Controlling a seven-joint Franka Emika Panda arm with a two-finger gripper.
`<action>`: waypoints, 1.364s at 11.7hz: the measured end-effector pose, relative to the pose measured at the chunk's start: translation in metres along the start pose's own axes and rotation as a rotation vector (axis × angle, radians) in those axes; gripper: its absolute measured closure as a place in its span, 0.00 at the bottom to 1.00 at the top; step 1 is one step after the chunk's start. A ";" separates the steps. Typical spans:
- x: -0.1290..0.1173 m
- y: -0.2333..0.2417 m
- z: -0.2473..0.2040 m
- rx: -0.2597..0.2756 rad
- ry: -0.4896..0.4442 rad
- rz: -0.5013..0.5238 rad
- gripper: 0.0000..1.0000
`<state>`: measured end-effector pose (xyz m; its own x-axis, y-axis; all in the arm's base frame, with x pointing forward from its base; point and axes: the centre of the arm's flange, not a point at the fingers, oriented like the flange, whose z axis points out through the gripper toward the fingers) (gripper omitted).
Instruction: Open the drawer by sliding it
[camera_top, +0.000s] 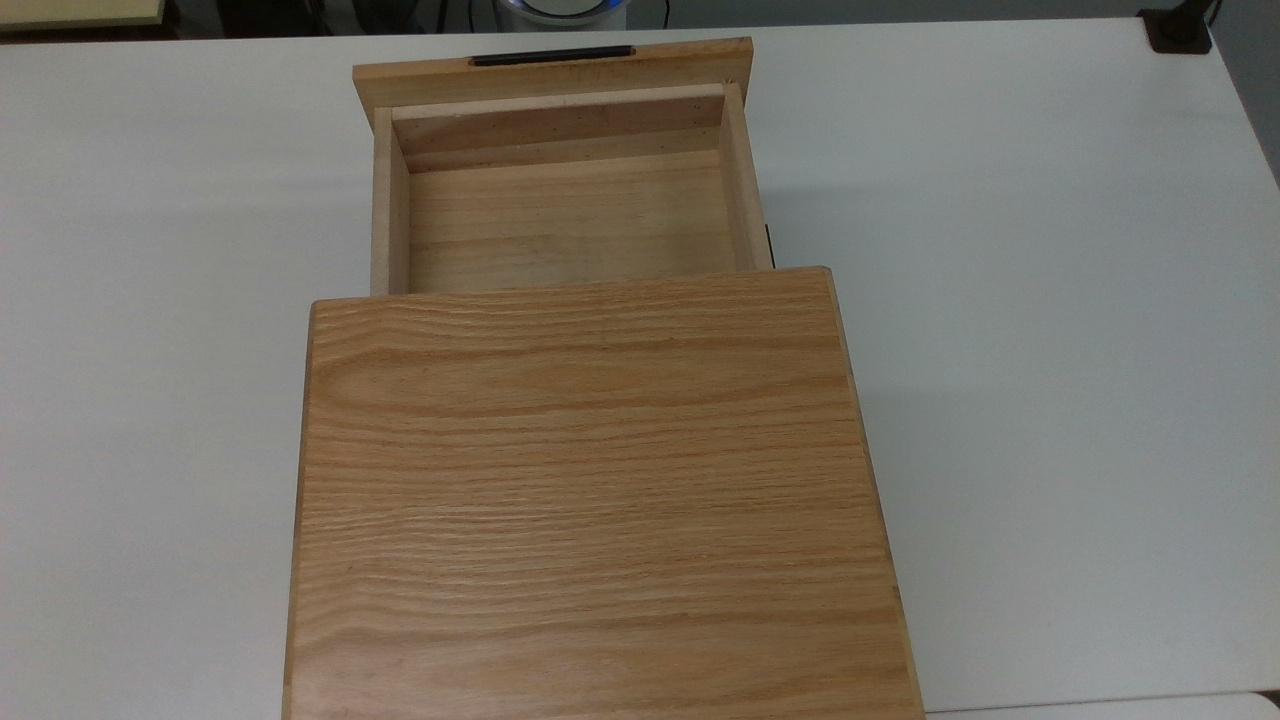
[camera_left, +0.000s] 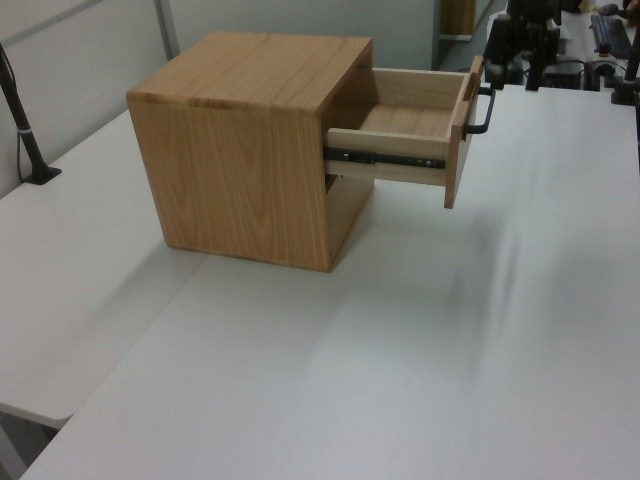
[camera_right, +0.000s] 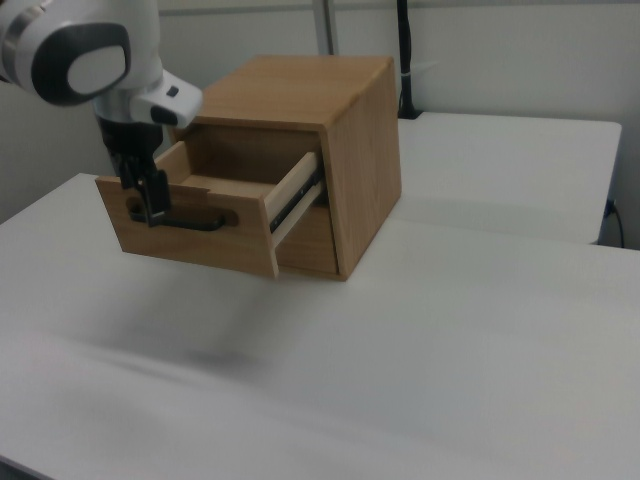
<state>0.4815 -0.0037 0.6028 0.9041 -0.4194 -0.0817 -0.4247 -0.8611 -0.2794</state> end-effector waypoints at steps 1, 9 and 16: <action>0.000 0.003 -0.011 -0.058 0.021 -0.096 0.00; 0.034 -0.006 -0.041 -0.359 0.004 -0.511 0.00; 0.057 -0.001 -0.050 -0.364 0.016 -0.493 0.00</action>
<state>0.5314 -0.0408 0.6462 0.9986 0.0515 -0.0110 0.0521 -0.9966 0.0639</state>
